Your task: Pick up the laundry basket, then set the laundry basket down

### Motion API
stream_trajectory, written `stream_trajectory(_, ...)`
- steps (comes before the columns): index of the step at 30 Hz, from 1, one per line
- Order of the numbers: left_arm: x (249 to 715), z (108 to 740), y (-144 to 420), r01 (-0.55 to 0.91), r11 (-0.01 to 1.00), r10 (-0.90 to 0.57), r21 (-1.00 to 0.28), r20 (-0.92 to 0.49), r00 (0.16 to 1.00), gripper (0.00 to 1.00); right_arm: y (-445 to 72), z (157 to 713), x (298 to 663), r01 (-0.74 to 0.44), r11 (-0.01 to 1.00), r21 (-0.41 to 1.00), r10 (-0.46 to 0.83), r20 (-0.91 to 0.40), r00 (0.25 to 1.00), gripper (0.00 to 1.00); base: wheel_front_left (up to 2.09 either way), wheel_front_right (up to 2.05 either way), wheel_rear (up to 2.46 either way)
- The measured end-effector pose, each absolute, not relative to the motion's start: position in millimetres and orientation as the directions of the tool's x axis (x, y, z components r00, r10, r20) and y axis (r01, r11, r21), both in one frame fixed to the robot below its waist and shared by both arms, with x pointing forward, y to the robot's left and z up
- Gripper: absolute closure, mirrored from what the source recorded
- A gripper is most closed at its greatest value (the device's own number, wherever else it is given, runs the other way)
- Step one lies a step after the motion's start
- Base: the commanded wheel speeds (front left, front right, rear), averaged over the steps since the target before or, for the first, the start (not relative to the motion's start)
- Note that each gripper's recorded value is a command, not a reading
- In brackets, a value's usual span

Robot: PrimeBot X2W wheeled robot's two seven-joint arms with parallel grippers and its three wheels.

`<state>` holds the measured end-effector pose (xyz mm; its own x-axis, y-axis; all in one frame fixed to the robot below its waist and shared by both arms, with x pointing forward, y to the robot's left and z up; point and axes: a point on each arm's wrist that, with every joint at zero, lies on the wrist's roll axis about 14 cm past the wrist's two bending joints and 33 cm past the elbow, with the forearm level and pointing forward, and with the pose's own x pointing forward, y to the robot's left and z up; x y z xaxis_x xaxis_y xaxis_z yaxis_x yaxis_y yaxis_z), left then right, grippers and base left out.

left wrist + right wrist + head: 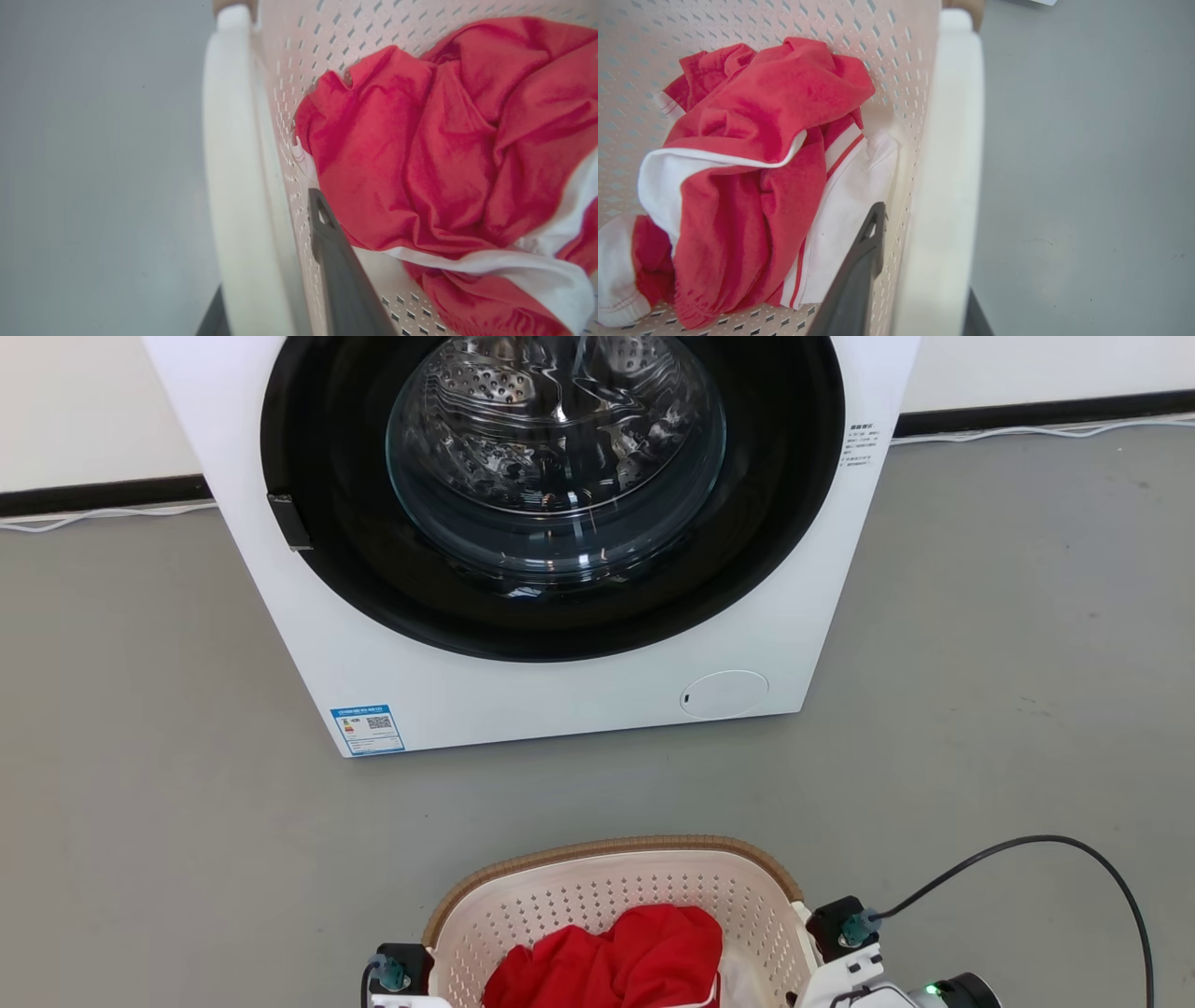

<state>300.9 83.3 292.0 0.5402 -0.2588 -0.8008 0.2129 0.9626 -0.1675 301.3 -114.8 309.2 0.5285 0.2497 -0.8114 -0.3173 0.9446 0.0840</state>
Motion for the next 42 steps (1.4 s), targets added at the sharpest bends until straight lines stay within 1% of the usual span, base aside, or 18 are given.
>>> stream_trajectory(8, 298.7, 290.5, 85.5, 0.202, 0.965, -0.253, -0.169, -0.806, 0.535, 1.00, -112.6, 305.9, 296.5, -0.319, 0.943, 0.093, 0.256, -0.817, 0.517, 1.00, 0.00, 0.00, 0.00)
stream_trajectory(42, 295.4, 295.5, 90.3, 0.166, 0.969, -0.244, -0.181, -0.797, 0.553, 1.00, -107.0, 310.1, 298.9, -0.345, 0.935, 0.084, 0.265, -0.811, 0.521, 1.00, 0.00, 0.00, 0.00)
